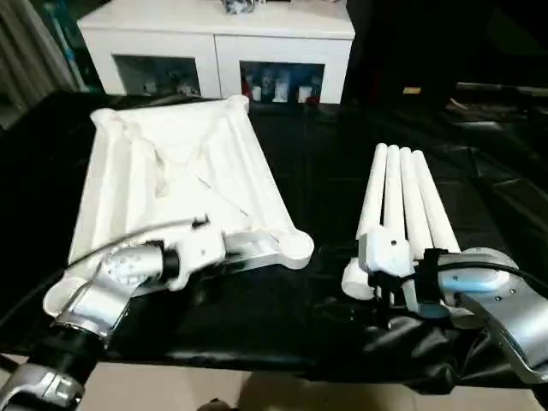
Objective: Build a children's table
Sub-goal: Rotate table base, then pick table leg
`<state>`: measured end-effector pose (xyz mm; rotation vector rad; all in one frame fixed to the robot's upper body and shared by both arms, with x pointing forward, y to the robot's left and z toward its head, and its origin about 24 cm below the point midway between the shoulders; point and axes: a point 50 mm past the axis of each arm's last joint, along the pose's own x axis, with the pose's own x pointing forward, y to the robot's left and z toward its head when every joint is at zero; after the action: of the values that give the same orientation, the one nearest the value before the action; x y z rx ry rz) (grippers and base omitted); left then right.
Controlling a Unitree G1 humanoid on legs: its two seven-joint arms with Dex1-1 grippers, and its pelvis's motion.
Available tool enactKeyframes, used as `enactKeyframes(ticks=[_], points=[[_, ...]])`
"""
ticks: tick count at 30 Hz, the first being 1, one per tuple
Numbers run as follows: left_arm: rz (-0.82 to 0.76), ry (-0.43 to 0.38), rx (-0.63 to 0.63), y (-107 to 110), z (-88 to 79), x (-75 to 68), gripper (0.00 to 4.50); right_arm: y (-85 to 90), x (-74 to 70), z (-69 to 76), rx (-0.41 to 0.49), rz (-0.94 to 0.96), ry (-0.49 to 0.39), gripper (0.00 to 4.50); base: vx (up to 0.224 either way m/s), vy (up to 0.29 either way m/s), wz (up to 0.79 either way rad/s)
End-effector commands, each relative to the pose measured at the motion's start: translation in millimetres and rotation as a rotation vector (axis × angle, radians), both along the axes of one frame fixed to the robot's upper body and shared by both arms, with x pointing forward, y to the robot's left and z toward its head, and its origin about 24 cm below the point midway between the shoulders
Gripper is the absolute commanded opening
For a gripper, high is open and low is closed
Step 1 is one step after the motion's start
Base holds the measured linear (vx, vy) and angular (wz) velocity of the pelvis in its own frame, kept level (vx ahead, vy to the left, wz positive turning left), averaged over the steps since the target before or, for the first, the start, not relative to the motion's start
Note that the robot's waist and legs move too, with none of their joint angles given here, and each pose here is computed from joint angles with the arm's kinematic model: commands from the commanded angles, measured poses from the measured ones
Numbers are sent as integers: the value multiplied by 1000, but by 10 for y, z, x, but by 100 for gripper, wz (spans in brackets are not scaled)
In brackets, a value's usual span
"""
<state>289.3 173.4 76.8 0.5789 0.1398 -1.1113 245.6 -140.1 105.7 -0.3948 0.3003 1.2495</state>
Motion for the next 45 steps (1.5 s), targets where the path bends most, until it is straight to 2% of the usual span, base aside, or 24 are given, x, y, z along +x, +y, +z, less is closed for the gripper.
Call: enactKeyframes(ticks=[1,3,4,6,9,11,13,14,18,21,22,23,26,28,31,45], points=[[27,-42,-42,58,180,-49,119,-29,41,113,28,-63,-20,450,0,0,0],[79,-50,-88,107,279,-87,134,-26,64,134,37,-124,-10,450,0,0,0],[159,-39,-128,157,353,-111,134,-25,117,162,42,-209,7,450,0,0,0],[245,-32,-130,190,362,-103,134,-1,221,173,55,-320,24,450,0,0,0],[386,-86,-141,168,327,-1,134,21,498,129,98,-636,145,450,0,0,0],[446,-93,-196,73,324,68,134,7,602,119,104,-743,171,450,0,0,0],[440,-80,-214,15,329,78,134,0,648,120,99,-785,170,450,0,0,0],[402,-77,-212,-105,321,62,134,-9,739,123,93,-899,159,450,0,0,0],[348,-42,-239,-248,369,16,134,-19,816,169,83,-998,167,450,0,0,0],[249,-18,-231,-302,427,-69,134,-38,869,160,18,-1100,196,450,0,0,0],[197,13,-233,-311,427,-109,134,-53,891,131,1,-1145,219,450,0,0,0],[141,54,-204,-359,431,-184,134,-127,890,103,-57,-1221,262,450,0,0,0],[90,93,-210,-407,472,-242,134,-129,891,130,-31,-1218,305,450,0,0,0],[34,157,-251,-430,471,-312,134,-122,883,76,-30,-1236,340,450,0,0,0],[17,169,-179,-424,392,-299,134,-88,828,8,-48,-1231,408,450,0,0,0],[23,175,-147,-422,405,-277,134,-9,875,-11,-61,-1215,427,450,0,0,0]])
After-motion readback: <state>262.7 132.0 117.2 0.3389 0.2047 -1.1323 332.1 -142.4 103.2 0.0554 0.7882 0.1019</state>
